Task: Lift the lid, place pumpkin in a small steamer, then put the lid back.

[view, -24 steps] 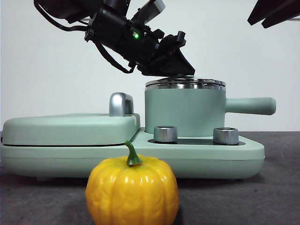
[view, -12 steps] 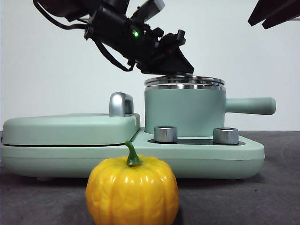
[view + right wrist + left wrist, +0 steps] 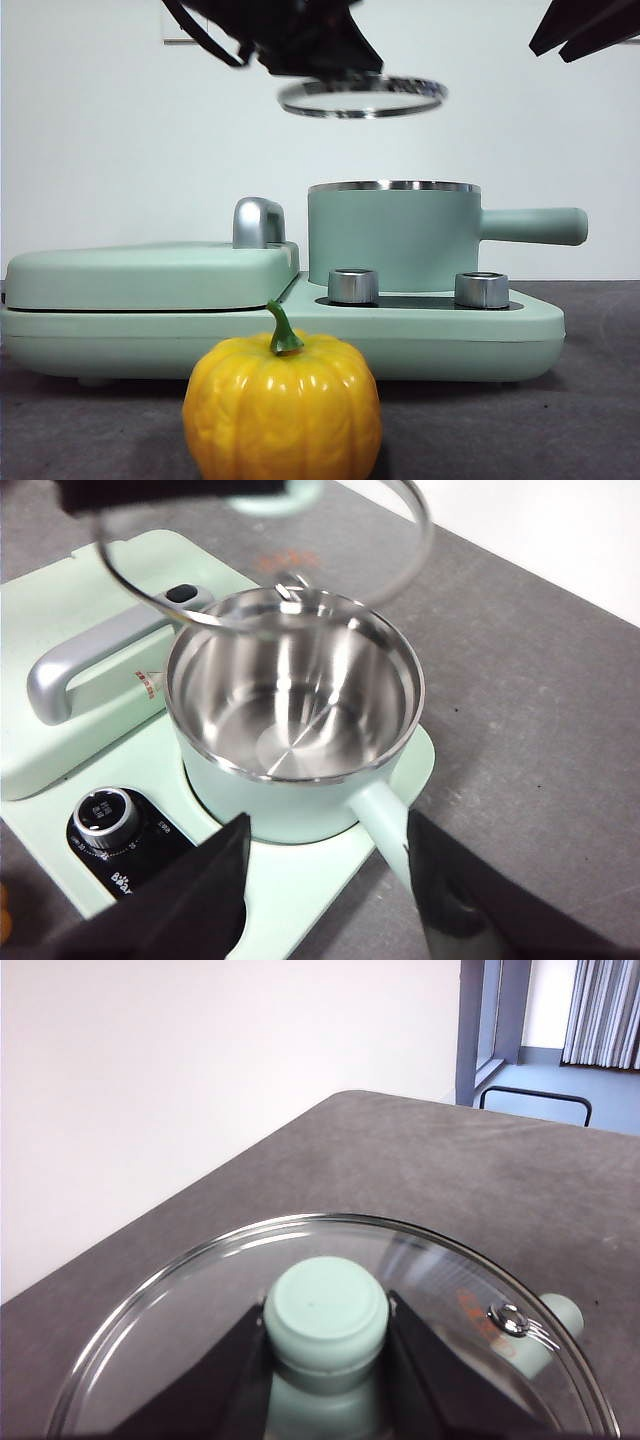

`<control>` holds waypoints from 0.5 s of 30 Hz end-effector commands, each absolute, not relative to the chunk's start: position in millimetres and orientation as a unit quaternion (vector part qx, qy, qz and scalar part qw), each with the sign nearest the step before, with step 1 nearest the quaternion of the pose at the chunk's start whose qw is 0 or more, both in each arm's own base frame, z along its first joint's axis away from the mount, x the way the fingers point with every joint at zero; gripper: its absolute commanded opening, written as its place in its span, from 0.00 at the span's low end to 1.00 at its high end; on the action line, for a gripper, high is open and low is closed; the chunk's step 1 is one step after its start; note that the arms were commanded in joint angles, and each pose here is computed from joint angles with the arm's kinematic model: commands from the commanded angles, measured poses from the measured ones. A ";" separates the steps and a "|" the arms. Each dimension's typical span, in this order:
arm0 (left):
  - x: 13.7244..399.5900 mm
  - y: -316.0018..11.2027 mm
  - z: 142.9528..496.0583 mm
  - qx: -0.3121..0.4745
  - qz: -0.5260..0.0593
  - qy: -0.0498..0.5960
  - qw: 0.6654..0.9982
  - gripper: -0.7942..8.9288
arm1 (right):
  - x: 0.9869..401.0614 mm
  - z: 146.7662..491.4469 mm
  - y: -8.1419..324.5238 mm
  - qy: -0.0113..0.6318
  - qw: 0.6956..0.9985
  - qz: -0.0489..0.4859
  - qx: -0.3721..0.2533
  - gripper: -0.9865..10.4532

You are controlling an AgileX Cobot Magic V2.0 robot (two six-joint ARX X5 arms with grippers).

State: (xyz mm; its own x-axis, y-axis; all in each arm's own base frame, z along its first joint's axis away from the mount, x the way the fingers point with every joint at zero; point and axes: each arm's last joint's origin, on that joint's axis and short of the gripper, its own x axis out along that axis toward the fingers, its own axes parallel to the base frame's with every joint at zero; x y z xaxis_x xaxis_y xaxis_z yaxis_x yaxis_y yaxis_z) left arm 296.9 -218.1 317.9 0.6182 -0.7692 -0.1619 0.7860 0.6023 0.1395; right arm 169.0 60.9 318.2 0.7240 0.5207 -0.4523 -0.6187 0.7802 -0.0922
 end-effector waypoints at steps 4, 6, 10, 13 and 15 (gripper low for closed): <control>281.3 -193.7 348.5 0.107 -0.401 0.059 0.908 0.09 | 169.6 324.5 61.9 0.196 0.923 0.310 -0.115 0.30; 275.3 -184.0 352.8 0.110 -0.395 0.078 0.909 0.09 | 169.6 324.5 62.0 0.196 0.923 0.310 -0.115 0.30; 264.5 -164.3 357.8 0.115 -0.379 0.124 0.910 0.09 | 169.6 324.5 62.0 0.196 0.923 0.311 -0.115 0.30; 258.7 -150.5 360.4 0.121 -0.342 0.151 0.919 0.09 | 169.3 324.5 62.5 0.199 0.922 0.314 -0.105 0.30; 255.0 -142.5 361.9 0.123 -0.326 0.160 0.924 0.10 | 168.5 324.4 64.4 0.200 0.918 0.327 -0.095 0.30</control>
State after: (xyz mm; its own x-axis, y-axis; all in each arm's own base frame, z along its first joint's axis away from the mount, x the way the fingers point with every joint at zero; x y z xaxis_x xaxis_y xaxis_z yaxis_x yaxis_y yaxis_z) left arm 256.5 -143.1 349.6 0.7148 -0.5537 -0.4270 0.6483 0.7537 0.1079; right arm 168.3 62.3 318.3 0.7082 0.5450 -0.4488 -0.6340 0.7706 -0.0646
